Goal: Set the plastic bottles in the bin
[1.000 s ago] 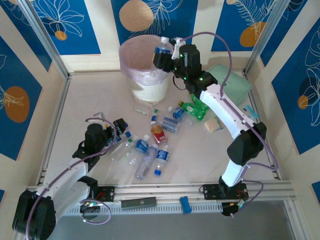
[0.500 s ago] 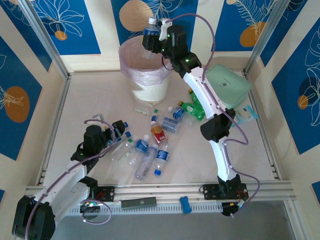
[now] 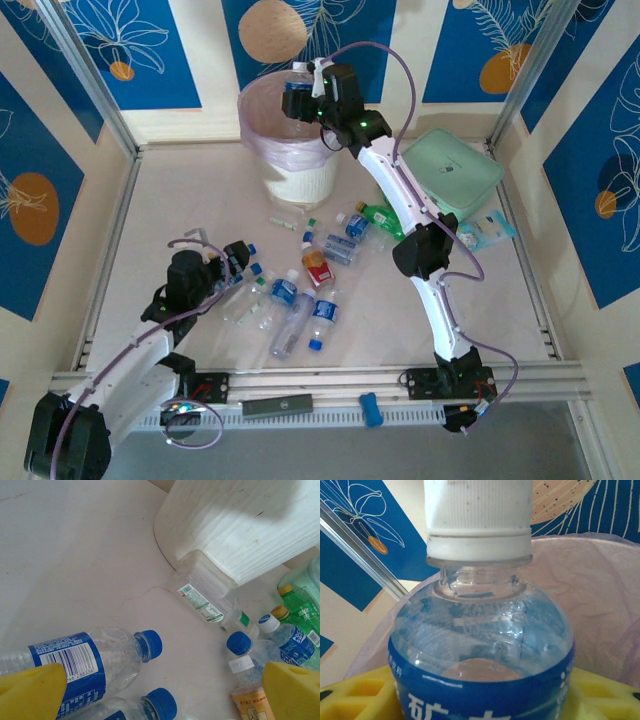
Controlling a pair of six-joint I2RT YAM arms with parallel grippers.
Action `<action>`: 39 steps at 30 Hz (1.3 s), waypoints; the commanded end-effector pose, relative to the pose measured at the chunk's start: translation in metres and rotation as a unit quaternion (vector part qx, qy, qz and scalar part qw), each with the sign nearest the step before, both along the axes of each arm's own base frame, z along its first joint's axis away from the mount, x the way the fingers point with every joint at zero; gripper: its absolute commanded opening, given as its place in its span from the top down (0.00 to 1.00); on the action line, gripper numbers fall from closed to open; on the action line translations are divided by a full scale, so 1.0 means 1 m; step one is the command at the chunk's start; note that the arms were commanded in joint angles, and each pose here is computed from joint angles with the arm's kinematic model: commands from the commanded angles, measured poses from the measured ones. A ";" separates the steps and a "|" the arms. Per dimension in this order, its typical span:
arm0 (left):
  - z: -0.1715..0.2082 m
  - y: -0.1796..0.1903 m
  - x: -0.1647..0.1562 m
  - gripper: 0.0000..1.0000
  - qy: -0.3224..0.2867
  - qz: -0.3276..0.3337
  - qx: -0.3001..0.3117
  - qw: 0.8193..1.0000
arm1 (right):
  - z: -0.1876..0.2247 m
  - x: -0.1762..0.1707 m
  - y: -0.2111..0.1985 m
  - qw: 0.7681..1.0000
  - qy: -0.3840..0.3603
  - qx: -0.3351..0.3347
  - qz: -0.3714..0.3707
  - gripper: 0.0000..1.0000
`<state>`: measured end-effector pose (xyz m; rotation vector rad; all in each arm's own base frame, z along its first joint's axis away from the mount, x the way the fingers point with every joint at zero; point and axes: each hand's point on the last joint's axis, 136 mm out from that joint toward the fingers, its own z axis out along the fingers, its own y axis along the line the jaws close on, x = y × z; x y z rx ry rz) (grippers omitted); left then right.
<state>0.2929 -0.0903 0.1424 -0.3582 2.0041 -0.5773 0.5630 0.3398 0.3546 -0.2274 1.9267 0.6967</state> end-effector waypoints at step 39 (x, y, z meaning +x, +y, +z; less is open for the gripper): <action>0.029 -0.041 0.011 0.00 -0.008 -0.102 0.016 0.995 | 0.031 -0.102 -0.060 0.995 -0.011 -0.091 0.027 0.05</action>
